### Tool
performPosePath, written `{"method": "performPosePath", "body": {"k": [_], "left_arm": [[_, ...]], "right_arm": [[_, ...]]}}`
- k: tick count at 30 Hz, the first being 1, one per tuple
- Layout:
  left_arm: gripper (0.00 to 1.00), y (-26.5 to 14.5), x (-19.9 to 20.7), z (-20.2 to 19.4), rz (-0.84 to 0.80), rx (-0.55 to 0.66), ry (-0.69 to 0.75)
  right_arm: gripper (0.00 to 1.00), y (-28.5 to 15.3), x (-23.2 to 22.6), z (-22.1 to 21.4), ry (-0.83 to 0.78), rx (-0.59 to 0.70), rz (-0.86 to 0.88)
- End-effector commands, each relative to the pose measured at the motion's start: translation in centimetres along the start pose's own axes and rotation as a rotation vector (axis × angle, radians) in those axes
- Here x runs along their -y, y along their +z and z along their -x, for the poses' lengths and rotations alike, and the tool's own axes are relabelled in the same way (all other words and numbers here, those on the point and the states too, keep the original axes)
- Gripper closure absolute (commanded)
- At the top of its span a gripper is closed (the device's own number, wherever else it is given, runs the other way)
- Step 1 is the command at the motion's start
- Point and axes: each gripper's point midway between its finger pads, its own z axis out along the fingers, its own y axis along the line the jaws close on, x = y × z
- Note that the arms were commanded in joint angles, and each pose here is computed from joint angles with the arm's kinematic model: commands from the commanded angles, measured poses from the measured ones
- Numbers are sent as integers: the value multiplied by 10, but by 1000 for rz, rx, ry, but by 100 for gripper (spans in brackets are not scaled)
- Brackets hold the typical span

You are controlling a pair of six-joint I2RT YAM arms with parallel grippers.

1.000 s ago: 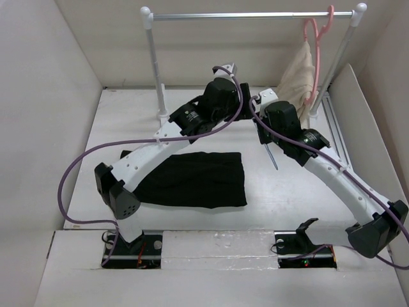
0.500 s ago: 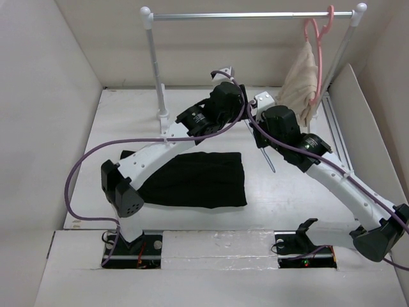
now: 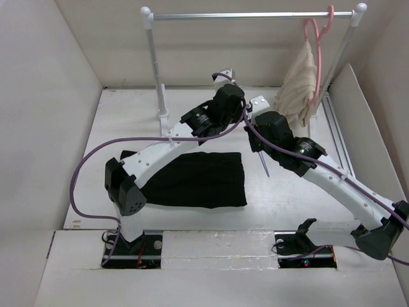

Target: Place the trousers on the hanger

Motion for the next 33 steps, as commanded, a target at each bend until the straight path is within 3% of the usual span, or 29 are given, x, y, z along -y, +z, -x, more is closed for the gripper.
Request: {"method": "performPosePath", "body": {"k": [1,5,6,7,8,9,12,15,17,20,23,24,25,26,29,33], "left_arm": [[100,5,2,-3,-9,19,-12],[100,5,-2,-7,-3,17,-10],[100,2,-2,-5,-8,22,-14],[100,0,-3,-7,-12,20,-24],[100,3,-6,-11,-7,15,-21],[100,-3,-4,-10,-25,11,-34],[100,-15,-3,-22,-80,-24,-84],[100,-22,-6,-39,-123,-60,-166],[100,-24,-9,-57,-123,-77,-196],[100,-29,-8,-76,-132,-91,-219],[100,-26,-16,-100,-113,-123,-223],[100,-26,-17,-110,-110,-138,-227],[100,-25,-22,-125,-102,-158,-219],[100,-23,-27,-132,-92,-165,-216],[100,-18,-48,-160,-25,-183,-197],[100,-9,-70,-185,24,-188,-180]], "right_arm": [[100,-5,-12,-1,7,18,24],[100,-10,-9,-6,26,12,14],[87,-13,-11,-6,28,17,22],[60,-17,-11,-7,42,20,29],[60,-18,-11,-10,40,9,32],[39,-24,-9,-5,52,21,40],[20,-38,-8,-14,38,-29,90],[13,-54,2,-22,37,-49,128],[13,-64,4,-33,41,-59,177],[21,-68,3,-50,69,-62,222],[62,-64,-1,-61,100,-59,264],[87,-58,-4,-77,101,-89,276],[96,-54,-7,-76,111,-75,297],[100,-50,-11,-82,111,-85,315],[99,-33,-22,-97,136,-96,359],[87,-4,-31,-120,180,-126,359]]}}
